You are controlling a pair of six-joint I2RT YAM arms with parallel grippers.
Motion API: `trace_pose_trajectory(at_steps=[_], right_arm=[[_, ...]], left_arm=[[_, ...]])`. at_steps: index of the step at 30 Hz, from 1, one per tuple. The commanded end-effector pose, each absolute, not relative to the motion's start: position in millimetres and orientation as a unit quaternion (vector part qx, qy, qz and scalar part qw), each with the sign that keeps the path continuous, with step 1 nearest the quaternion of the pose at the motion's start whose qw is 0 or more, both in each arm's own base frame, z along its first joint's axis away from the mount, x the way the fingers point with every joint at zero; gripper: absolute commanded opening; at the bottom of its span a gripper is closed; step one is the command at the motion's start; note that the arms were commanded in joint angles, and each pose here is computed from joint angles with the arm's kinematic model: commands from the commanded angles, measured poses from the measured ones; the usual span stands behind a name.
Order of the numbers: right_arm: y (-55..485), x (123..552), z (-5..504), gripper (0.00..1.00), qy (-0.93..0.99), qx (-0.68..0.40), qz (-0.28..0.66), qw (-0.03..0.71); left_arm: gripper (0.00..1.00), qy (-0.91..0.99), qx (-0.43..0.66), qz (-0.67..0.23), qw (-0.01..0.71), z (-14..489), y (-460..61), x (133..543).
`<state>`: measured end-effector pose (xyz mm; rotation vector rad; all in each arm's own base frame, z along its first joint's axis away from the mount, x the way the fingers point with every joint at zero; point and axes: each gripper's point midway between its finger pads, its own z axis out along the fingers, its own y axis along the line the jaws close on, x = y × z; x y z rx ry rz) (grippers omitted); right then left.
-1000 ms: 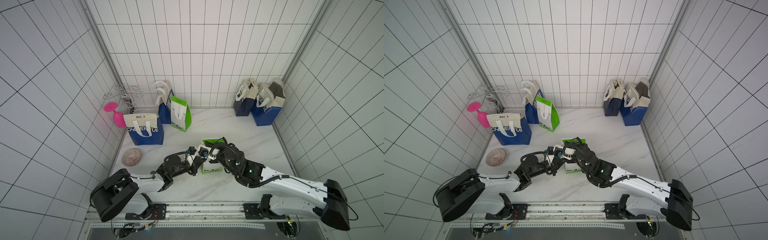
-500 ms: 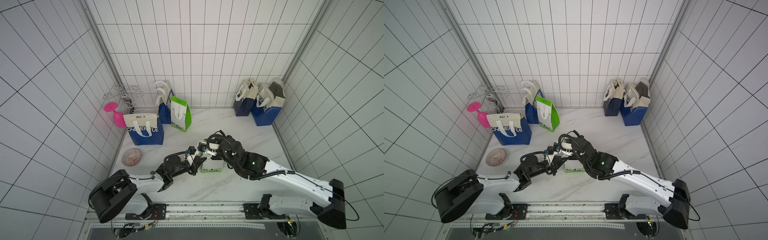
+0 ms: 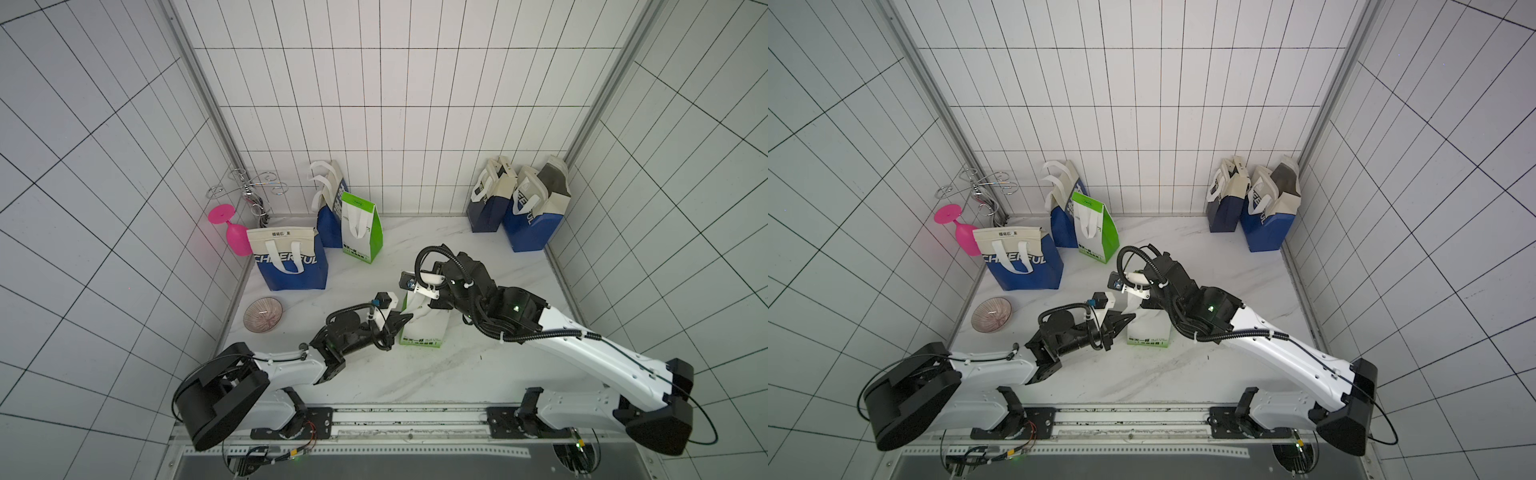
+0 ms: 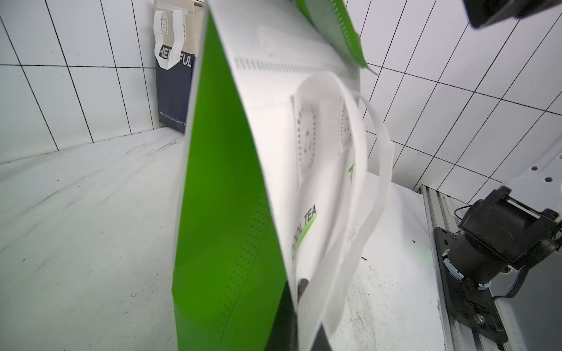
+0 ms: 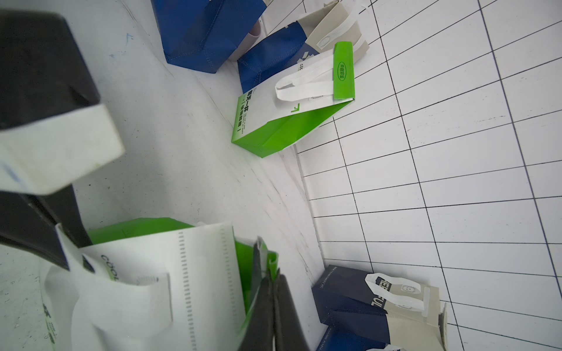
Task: Open the takeout bag
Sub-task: Open the takeout bag at the center of the board.
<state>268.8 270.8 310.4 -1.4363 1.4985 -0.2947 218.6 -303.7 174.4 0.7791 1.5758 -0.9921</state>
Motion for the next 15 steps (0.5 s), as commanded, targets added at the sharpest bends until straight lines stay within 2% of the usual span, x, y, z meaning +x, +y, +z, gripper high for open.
trace_pose_trajectory(at_steps=[1, 7, 15], right_arm=[[259, 274, 383, 0.0, 0.609, -0.558, -0.133, 0.548], [263, 263, 378, 0.0, 0.599, -0.599, -0.112, 0.52], [263, 266, 368, 0.0, 0.584, -0.636, -0.135, 0.487]], left_arm=[[0.0, 0.663, 0.339, -0.414, 0.524, 169, -303, 212], [0.0, 0.663, 0.339, -0.415, 0.523, 169, -303, 212], [0.0, 0.664, 0.339, -0.415, 0.521, 167, -303, 211]])
